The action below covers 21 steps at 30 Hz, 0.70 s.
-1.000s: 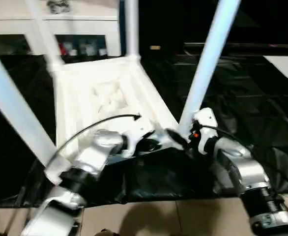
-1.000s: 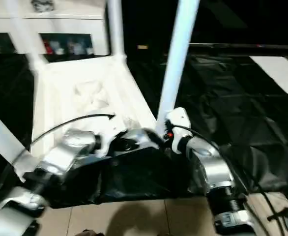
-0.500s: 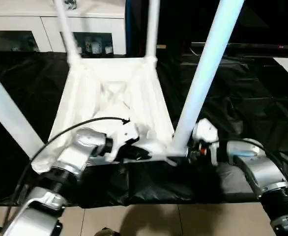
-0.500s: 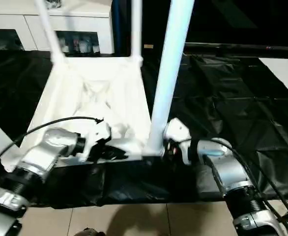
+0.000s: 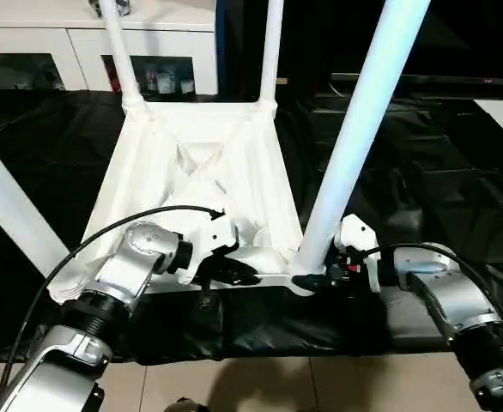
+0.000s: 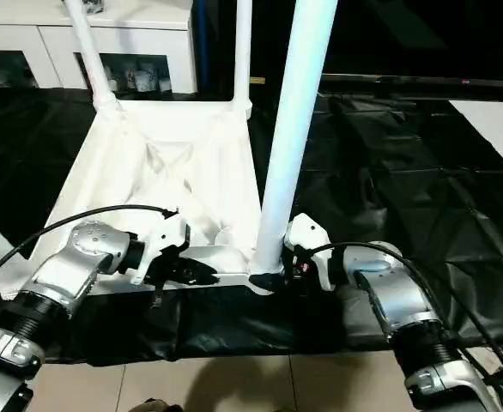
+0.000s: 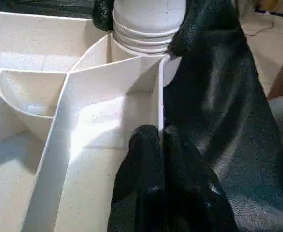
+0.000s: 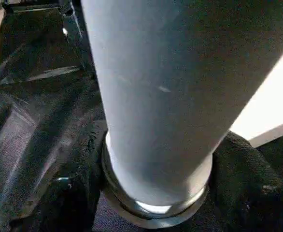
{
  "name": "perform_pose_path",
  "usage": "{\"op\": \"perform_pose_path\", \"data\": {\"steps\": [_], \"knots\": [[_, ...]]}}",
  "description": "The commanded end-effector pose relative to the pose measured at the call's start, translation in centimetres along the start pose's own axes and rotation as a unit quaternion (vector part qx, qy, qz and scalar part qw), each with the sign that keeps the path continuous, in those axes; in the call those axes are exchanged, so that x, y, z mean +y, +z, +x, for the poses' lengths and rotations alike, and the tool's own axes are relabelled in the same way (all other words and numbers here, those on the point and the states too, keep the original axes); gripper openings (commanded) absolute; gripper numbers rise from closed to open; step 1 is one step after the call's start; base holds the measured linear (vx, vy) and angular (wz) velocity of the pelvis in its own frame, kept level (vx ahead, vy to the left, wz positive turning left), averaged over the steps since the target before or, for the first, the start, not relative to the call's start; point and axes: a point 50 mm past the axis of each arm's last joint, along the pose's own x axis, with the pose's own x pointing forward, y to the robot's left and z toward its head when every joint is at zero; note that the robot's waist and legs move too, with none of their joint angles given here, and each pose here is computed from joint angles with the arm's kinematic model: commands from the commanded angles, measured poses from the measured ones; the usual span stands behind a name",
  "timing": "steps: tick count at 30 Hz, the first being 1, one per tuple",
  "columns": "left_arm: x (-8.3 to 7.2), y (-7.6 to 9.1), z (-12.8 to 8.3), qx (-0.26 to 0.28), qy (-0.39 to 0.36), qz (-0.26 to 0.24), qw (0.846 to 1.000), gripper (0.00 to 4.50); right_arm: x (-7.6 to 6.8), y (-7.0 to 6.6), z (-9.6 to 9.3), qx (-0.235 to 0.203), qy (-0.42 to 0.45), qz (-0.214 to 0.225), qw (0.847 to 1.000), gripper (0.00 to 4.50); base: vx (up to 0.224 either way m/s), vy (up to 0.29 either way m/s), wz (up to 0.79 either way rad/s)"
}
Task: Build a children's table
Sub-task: Rotate leg to tighten
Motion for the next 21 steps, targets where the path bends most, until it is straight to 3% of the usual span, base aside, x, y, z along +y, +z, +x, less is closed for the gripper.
{"op": "perform_pose_path", "data": {"steps": [1, 3, 5, 10, 14, 17, 20, 21], "knots": [[0.3, 0.3, 1.3, -0.006, 0.022, -0.009, 1.0, 0.0, 0.3, -0.1, 0.9, -0.013, 0.003, 0.023, 1.0, 2.72, 0.0, 0.0, 0.0], [1.1, 1.0, 2.2, -0.024, 0.088, -0.022, 0.996, 0.0, -0.1, -0.3, 2.1, -0.027, -0.058, 0.044, 0.997, 2.72, 0.0, 0.0, 0.0], [1.4, 1.4, 2.6, -0.028, 0.106, -0.027, 0.994, 0.0, -0.4, -0.4, 2.6, -0.028, -0.094, 0.053, 0.994, 2.72, 0.0, 0.0, 0.0], [1.9, 3.3, 5.2, -0.037, 0.19, -0.05, 0.98, 0.0, -0.9, 0.5, 6.2, -0.048, -0.24, 0.114, 0.963, 2.72, -0.031, 0.007, -0.05], [1.5, 3.8, 6.1, -0.047, 0.182, -0.049, 0.981, 0.0, 0.1, 1.6, 7.6, -0.071, -0.226, 0.114, 0.965, 2.72, 0.0, 0.0, 0.0], [1.1, 3.9, 6.4, -0.05, 0.167, -0.042, 0.984, 0.0, 0.5, 2.3, 8.0, -0.088, -0.216, 0.102, 0.967, 3.42, 0.0, 0.0, 0.0], [0.6, 3.6, 5.7, -0.057, 0.124, -0.015, 0.991, 0.0, 0.3, 2.7, 7.2, -0.11, -0.194, 0.108, 0.969, 3.59, 0.0, 0.0, 0.0], [0.4, 3.3, 5.0, -0.06, 0.102, -0.002, 0.993, 0.0, 0.1, 2.4, 6.3, -0.095, -0.175, 0.084, 0.976, 3.71, 0.0, 0.0, 0.0]]}}
